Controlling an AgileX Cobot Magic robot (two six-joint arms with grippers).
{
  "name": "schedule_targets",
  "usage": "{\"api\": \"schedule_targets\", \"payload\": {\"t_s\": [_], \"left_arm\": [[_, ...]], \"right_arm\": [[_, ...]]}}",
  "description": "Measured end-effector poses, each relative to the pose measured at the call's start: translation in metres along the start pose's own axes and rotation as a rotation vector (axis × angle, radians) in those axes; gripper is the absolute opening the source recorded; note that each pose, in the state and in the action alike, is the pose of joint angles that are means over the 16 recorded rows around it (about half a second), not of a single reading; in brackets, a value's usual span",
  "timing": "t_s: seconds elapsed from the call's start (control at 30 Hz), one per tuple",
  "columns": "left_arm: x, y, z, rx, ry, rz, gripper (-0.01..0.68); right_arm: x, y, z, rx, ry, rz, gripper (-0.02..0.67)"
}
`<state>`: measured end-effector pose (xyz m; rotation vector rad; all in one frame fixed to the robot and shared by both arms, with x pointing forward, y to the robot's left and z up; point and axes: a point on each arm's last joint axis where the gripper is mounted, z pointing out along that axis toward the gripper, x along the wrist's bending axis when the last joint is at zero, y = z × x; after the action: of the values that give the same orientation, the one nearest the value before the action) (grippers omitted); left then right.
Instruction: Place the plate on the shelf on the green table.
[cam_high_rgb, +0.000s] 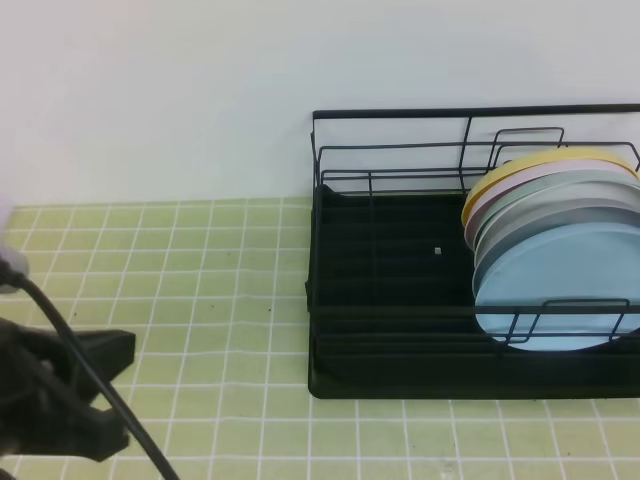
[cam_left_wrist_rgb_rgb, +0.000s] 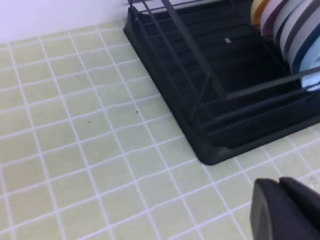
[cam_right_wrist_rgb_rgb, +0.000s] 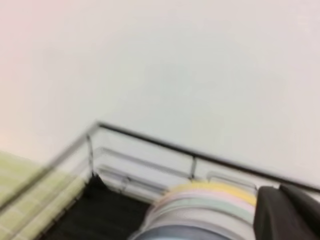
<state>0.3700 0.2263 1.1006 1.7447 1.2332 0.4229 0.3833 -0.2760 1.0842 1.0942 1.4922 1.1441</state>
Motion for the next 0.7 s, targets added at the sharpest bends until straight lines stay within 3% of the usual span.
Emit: {"api": "schedule_targets", "payload": {"t_s": [0.3,0.7], "left_arm": [[0.008,-0.029,0.022,-0.059,-0.01,-0.107,0.0],[0.015,-0.043,0.03,-0.103,0.007,-0.165,0.0]], "right_arm": [[0.01,-0.037,-0.061,-0.189,0.048,0.1,-0.002],[0.016,-0.091,-0.072,-0.189,0.034,0.13,-0.002]]}}
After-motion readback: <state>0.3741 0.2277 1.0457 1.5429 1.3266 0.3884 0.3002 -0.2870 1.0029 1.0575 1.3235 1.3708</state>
